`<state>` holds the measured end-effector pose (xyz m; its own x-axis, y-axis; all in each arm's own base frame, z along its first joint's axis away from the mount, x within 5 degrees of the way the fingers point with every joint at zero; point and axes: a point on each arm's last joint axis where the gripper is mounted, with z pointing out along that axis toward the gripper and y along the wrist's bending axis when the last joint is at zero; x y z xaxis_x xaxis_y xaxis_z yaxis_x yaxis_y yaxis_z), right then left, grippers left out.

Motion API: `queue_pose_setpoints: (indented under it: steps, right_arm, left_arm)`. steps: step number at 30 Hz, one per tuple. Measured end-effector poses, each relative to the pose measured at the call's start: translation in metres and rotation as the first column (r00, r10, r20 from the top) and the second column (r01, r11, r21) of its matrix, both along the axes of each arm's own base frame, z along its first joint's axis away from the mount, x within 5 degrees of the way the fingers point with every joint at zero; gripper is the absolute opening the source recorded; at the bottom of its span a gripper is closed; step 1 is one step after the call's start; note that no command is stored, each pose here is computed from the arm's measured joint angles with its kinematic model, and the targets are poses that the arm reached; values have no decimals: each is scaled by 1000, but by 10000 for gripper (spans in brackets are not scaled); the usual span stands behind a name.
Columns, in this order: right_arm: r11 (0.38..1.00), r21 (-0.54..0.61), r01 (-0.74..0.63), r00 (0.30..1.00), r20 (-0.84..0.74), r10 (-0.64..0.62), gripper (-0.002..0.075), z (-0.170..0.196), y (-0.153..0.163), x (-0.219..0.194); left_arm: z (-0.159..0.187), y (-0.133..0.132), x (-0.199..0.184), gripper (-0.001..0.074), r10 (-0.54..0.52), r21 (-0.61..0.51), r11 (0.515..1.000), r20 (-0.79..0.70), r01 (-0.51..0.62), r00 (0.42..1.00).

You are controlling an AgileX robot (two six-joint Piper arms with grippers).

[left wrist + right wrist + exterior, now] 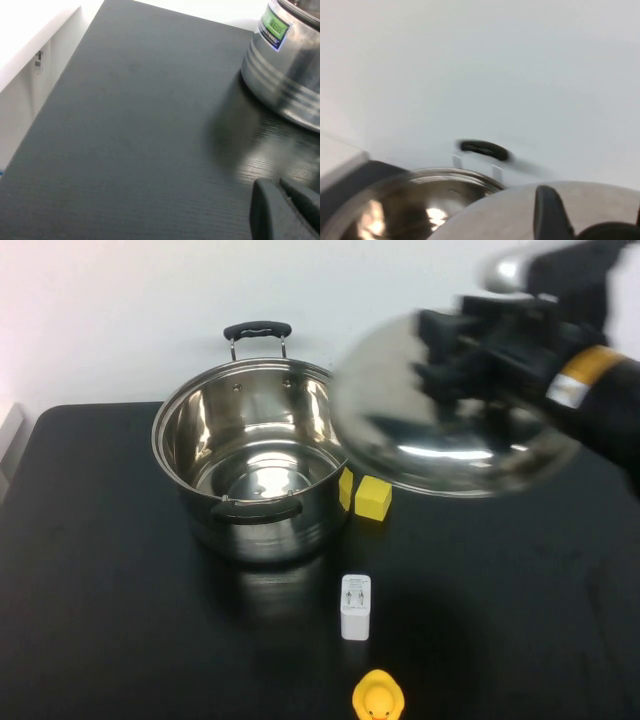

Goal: Cover the pot
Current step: Place the pot lid on the pot

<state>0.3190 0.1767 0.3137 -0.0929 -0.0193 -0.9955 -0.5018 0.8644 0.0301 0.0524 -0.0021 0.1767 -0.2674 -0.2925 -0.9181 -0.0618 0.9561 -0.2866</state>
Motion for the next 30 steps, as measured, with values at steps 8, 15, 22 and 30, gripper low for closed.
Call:
queue_pose_setpoints:
  steps: [8,15,22,30]
  right_arm:
    - [993,-1,-118,993,2,118,333,5,84,38]
    - [984,-17,-175,984,-22,174,333,-22,146,71]
    - [978,-95,-186,982,-44,182,333,-55,170,94]
    - [975,-121,-188,982,-27,186,333,-57,173,98]
  left_arm:
    - [0,0,0,-1,0,0,1000,0,0,1000]
    - [0,0,0,-1,0,0,1000,0,0,1000]
    - [0,0,0,-1,0,0,1000,0,0,1000]
    - [0,0,0,-1,0,0,1000,0,0,1000]
